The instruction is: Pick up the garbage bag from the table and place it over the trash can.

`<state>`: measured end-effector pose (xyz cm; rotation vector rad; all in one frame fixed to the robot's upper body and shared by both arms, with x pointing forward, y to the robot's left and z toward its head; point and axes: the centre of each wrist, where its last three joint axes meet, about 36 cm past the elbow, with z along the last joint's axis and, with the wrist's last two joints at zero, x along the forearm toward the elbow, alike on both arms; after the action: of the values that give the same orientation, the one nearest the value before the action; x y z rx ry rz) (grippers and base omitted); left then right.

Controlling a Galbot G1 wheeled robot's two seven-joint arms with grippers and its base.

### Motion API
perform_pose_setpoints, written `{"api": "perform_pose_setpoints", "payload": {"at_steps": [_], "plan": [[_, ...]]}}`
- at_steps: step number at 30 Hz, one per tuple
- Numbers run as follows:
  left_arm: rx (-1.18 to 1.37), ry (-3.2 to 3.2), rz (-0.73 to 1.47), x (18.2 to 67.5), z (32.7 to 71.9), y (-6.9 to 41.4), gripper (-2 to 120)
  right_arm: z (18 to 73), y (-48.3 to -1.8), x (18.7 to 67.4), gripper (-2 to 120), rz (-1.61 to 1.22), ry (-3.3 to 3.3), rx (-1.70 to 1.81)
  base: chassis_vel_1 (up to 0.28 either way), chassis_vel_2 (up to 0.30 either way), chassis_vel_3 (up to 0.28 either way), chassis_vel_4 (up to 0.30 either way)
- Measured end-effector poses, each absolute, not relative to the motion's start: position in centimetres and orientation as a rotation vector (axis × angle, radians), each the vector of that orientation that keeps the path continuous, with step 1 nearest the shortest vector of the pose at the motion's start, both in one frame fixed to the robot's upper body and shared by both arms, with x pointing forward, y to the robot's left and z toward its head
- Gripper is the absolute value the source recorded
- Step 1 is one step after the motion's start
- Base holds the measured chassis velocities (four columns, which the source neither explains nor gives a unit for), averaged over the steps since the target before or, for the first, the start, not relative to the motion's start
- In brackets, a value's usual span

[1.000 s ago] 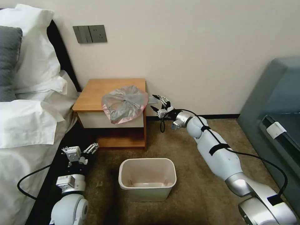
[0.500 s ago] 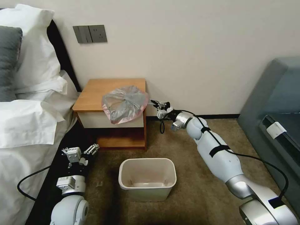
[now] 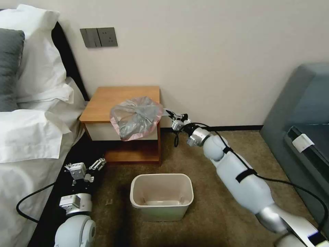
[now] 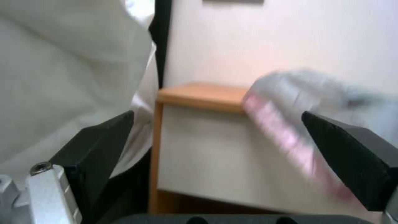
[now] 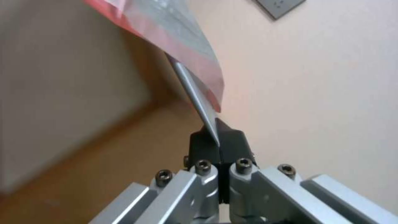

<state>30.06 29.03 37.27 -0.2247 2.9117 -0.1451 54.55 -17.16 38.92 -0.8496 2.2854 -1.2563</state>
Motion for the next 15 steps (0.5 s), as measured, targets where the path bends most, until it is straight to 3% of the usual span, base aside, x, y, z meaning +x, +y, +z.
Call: {"api": "perform_pose_setpoints", "payload": {"at_steps": [15], "plan": [[-0.184,2.836,-0.247,30.1,39.3,29.1,100,34.7,-16.0,40.7,0,-1.173,2.432,-1.074,0.0,0.0,0.0,0.0]]}}
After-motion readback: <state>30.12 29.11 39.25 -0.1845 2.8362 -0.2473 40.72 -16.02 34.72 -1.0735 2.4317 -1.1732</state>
